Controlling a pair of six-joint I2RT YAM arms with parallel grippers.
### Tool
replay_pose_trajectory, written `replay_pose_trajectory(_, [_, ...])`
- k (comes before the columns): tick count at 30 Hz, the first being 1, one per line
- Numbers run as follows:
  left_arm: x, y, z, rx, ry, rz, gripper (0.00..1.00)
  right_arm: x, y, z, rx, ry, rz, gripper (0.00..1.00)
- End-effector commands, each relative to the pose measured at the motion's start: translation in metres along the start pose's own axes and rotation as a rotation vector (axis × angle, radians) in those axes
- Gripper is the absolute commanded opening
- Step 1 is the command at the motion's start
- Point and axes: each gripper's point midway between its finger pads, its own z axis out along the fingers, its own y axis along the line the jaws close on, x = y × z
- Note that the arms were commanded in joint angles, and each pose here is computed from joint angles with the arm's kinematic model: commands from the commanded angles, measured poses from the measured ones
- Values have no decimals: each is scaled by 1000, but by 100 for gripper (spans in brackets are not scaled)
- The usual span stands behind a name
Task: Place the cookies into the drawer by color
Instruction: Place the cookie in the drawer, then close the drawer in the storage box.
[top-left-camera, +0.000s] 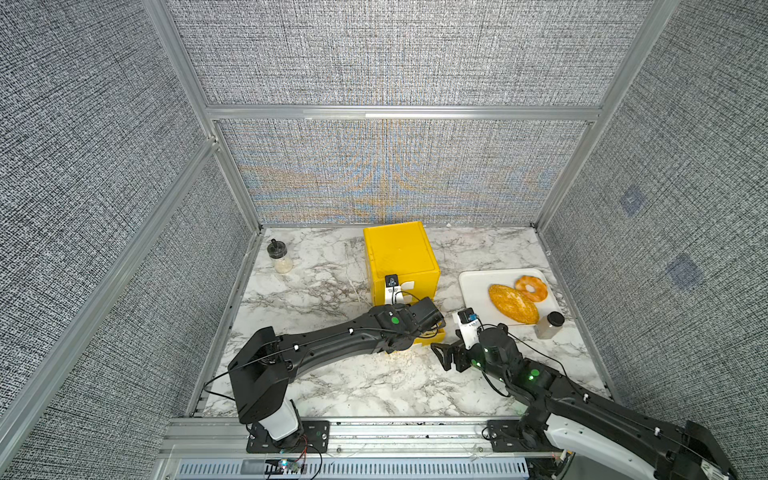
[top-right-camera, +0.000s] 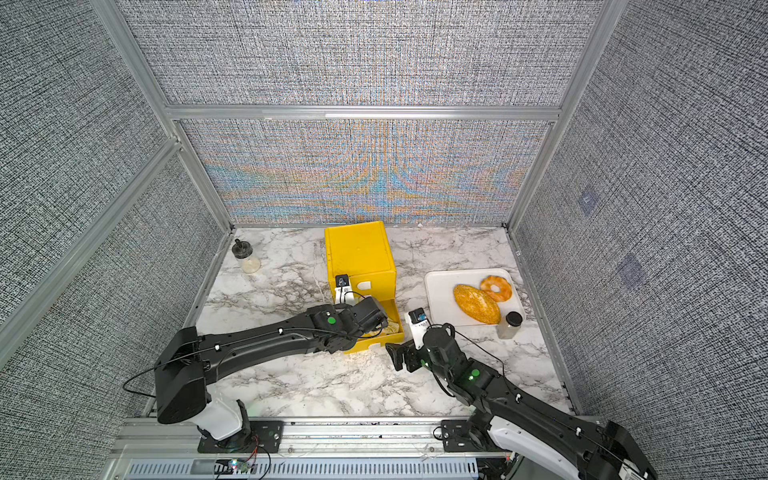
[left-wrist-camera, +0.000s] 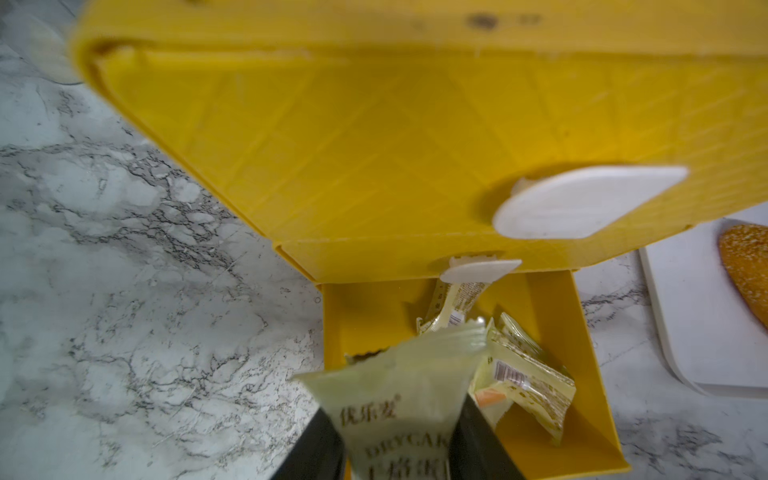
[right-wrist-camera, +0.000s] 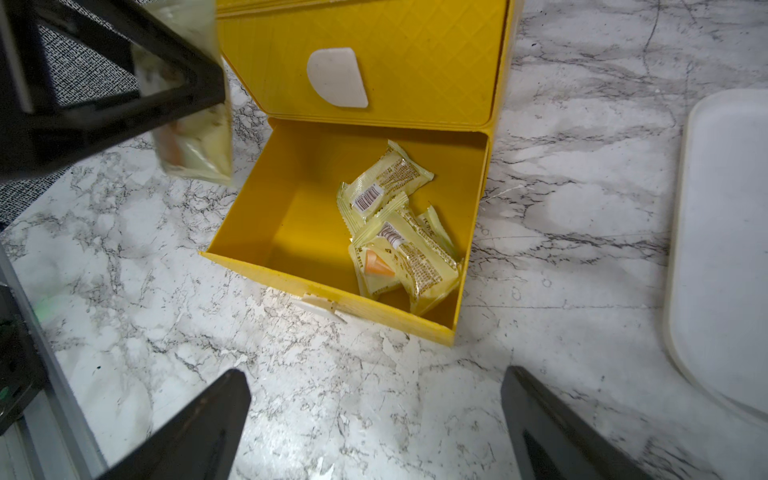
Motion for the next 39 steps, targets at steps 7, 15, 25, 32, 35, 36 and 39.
replay_pose_trajectory(7, [-19,11,-22,-5,-26,21,87,1,1,3,-5,6,-2,99])
replay_pose_trajectory(15, [-67,36,-67,55,-109,6,99,8,17,10,-94,41,-8,99])
replay_pose_trajectory(25, [-110,55,-58,211,15,-31,99,18,59,23,-102,78,-27,99])
replay_pose_trajectory(32, [-122,47,-20,274,153,-54,99,30,63,28,-50,79,-17,99])
replay_pose_trajectory(35, [-125,44,-6,301,185,-76,99,36,55,27,-27,68,14,99])
replay_pose_trajectory(36, [-126,44,-2,301,194,-81,99,38,52,27,-18,64,29,98])
replay_pose_trajectory(39, [-131,44,10,299,206,-87,99,43,43,27,12,55,71,96])
